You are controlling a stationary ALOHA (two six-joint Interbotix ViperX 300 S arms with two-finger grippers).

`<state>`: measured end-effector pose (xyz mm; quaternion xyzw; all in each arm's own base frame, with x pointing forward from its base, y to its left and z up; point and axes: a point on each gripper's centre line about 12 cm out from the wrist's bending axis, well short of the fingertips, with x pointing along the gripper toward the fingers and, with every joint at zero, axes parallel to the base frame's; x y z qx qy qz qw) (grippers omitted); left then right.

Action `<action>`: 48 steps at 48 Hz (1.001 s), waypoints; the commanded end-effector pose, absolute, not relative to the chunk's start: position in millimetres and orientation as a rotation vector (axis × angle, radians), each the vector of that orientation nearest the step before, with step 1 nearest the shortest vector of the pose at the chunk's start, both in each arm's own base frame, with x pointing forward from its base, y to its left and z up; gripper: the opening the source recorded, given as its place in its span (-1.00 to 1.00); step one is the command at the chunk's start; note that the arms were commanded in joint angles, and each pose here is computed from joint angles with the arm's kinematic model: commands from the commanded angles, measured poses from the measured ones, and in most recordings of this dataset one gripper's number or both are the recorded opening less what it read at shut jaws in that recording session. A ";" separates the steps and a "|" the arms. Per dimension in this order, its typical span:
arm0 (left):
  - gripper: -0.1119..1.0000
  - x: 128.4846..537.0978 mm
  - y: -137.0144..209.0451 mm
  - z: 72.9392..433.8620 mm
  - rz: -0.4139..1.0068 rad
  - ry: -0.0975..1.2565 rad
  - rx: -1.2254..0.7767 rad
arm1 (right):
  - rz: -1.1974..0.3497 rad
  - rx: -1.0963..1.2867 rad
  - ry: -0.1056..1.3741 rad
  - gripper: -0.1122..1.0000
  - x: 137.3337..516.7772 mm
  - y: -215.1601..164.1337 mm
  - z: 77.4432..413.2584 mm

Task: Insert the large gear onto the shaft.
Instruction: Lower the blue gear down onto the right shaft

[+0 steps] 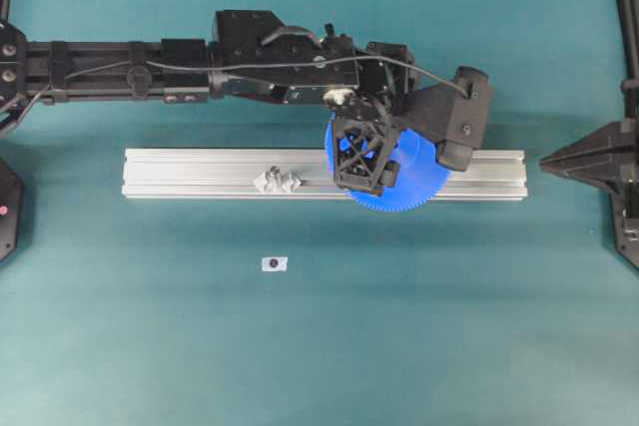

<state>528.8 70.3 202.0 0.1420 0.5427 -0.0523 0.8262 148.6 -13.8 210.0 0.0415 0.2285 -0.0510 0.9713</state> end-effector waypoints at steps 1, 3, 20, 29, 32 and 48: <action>0.82 526.7 76.1 218.0 -0.092 1.121 0.303 | -0.105 0.097 0.448 -0.64 150.4 -13.9 214.2; 0.82 526.6 75.9 218.8 -0.092 1.119 0.301 | -0.105 0.095 0.449 -0.64 150.4 -13.9 214.2; 0.82 527.4 76.0 226.2 -0.072 1.101 0.279 | -0.105 0.097 0.441 -0.64 149.3 -13.8 215.0; 0.82 526.9 76.0 228.7 -0.068 1.097 0.274 | -0.104 0.098 0.438 -0.64 149.2 -13.7 215.4; 0.83 526.8 75.9 230.4 -0.067 1.093 0.274 | -0.104 0.098 0.438 -0.64 149.2 -13.7 215.4; 0.84 529.0 76.2 228.9 -0.058 1.081 0.265 | -0.104 0.098 0.441 -0.64 149.0 -13.7 214.6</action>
